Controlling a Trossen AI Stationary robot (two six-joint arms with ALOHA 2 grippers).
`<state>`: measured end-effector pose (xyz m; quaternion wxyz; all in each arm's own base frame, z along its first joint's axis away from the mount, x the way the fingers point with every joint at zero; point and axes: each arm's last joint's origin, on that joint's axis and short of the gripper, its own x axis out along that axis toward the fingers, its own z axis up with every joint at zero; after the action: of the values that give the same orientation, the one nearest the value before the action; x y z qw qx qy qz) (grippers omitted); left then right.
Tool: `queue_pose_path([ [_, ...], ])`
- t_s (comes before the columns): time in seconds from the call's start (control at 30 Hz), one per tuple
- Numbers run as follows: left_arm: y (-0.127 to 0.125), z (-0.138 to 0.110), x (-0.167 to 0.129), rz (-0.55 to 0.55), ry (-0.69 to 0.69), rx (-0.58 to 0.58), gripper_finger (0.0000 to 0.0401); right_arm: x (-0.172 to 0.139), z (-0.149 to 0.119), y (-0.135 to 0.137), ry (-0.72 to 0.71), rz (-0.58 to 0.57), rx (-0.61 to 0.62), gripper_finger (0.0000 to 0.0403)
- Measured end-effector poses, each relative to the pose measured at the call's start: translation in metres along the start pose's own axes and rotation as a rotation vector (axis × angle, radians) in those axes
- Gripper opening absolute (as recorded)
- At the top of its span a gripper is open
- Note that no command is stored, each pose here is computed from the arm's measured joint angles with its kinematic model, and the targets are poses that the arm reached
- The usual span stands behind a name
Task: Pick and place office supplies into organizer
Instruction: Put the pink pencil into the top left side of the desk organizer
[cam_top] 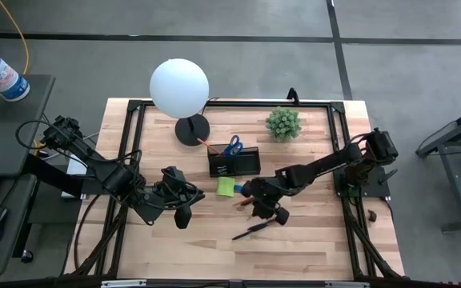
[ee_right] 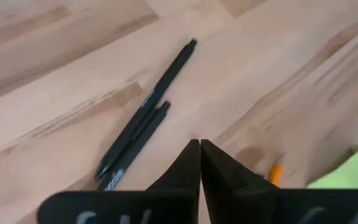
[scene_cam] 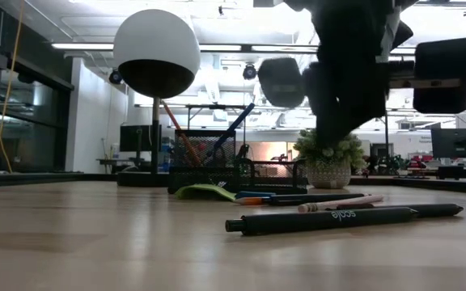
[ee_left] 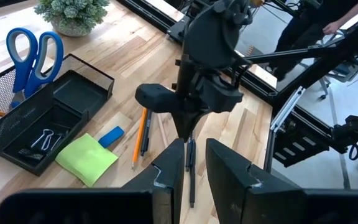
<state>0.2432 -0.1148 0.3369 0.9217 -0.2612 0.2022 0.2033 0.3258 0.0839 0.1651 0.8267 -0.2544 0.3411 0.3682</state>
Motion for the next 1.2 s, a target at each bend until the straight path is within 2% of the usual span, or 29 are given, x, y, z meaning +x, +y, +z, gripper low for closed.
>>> queue_pose_path([
  [0.2, 0.000, -0.001, 0.000, -0.008, 0.013, 0.002, 0.0056, 0.012, -0.003, 0.003, 0.027, -0.001, 0.018, 0.0059],
  [0.4, 0.000, -0.001, 0.000, -0.011, 0.019, 0.004, 0.0056, 0.023, -0.002, 0.000, 0.042, -0.055, 0.016, 0.0119],
  [0.63, 0.001, -0.002, 0.000, -0.011, 0.039, 0.017, 0.0056, 0.033, 0.013, -0.015, 0.051, -0.048, 0.062, 0.0110],
  [0.9, 0.004, -0.007, -0.001, -0.030, 0.149, 0.051, 0.0056, 0.033, 0.025, -0.026, 0.302, 0.038, 0.070, 0.0090],
  [1.2, 0.007, -0.016, -0.003, -0.087, 0.360, 0.082, 0.0056, 0.047, 0.049, -0.027, 0.500, 0.056, 0.033, 0.0098],
])
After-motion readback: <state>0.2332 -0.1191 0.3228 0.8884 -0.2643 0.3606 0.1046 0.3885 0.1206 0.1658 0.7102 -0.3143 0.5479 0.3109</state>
